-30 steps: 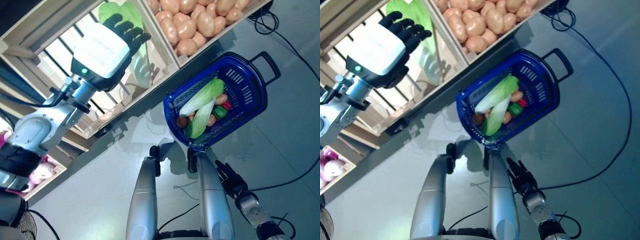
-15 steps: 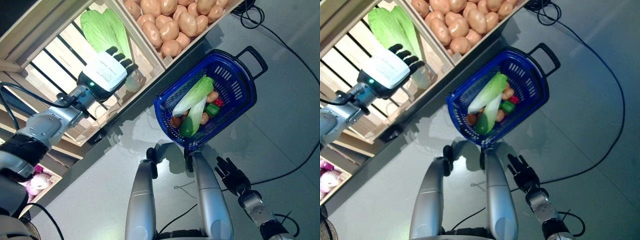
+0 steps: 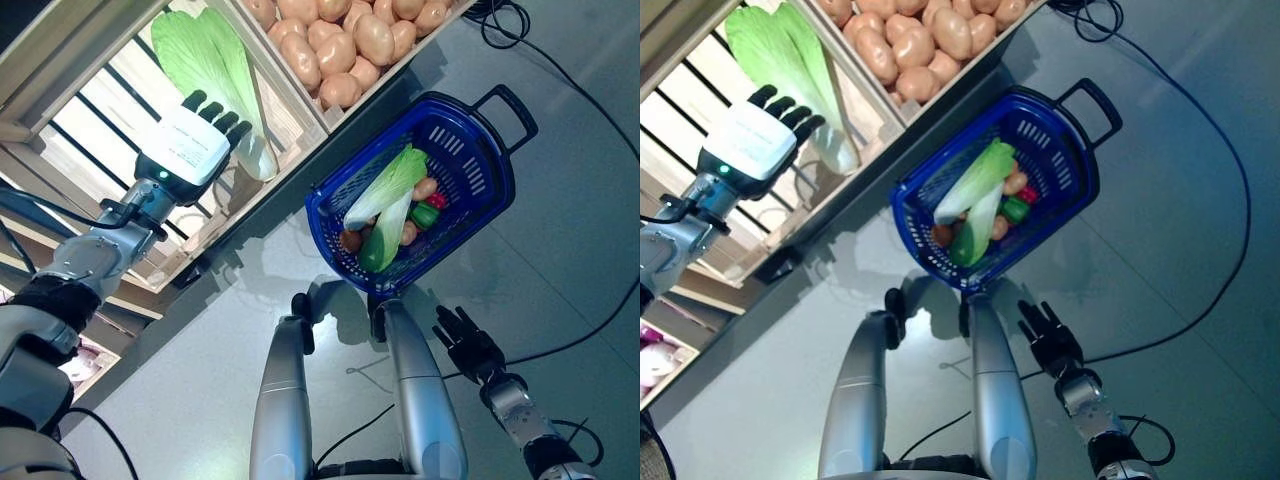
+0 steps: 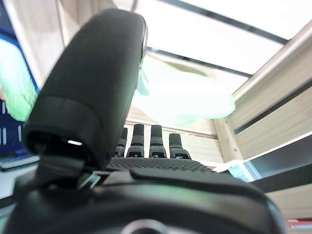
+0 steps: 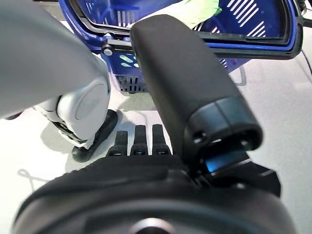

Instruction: Put vegetables into the basket

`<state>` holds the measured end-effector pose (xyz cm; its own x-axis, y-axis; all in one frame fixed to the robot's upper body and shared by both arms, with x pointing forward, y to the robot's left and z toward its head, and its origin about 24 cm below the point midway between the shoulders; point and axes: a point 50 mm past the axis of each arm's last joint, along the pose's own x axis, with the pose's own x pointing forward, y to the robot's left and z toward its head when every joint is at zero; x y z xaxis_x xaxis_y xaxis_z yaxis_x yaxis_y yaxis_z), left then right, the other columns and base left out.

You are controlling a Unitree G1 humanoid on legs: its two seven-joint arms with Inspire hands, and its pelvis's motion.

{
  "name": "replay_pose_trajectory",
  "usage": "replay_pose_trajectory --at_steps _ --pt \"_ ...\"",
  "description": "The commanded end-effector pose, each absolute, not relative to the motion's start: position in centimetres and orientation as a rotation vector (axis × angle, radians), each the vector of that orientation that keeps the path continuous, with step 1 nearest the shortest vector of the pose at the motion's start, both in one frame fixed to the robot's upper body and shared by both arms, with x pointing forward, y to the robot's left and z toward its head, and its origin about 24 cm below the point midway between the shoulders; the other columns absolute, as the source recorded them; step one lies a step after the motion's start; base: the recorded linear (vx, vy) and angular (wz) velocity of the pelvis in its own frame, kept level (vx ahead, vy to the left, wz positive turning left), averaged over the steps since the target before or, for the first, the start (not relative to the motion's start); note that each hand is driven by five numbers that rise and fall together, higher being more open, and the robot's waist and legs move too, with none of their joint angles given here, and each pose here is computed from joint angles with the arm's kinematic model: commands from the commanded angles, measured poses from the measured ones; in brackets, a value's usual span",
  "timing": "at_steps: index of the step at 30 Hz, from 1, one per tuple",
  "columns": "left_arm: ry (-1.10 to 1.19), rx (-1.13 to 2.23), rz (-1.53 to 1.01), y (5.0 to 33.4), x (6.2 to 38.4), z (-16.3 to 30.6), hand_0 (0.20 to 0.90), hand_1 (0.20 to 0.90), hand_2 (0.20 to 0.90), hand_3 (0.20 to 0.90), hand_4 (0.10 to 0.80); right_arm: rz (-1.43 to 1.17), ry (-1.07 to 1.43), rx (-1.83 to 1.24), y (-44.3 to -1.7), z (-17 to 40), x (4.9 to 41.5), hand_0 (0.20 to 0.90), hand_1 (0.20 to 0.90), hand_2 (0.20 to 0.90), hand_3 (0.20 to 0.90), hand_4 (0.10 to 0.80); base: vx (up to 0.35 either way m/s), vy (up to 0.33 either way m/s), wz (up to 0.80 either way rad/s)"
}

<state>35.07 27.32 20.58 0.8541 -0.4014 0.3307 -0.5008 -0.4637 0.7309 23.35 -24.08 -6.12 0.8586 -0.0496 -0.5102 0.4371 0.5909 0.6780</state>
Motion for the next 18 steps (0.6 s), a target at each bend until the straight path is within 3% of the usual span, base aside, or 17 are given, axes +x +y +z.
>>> replay_pose_trajectory --at_steps 1,9,18 --pt "-0.797 2.071 0.373 27.7 35.1 26.4 0.9 0.9 0.9 0.9 0.8 -0.307 0.421 0.901 -25.2 -5.2 23.0 0.9 0.9 0.9 0.9 0.8 -0.001 0.086 -0.1" --pt "-0.843 2.067 0.429 27.0 35.8 26.4 0.9 0.9 0.9 0.9 0.8 -0.305 0.413 0.891 -25.2 -4.5 23.3 0.9 0.9 0.9 0.9 0.8 -0.025 0.061 -0.07" --pt "-0.713 2.017 0.461 27.5 36.6 25.8 0.9 0.9 0.9 0.9 0.8 -0.29 0.385 0.892 -25.0 -3.8 23.9 0.9 0.9 0.9 0.9 0.8 -0.01 0.037 -0.09"
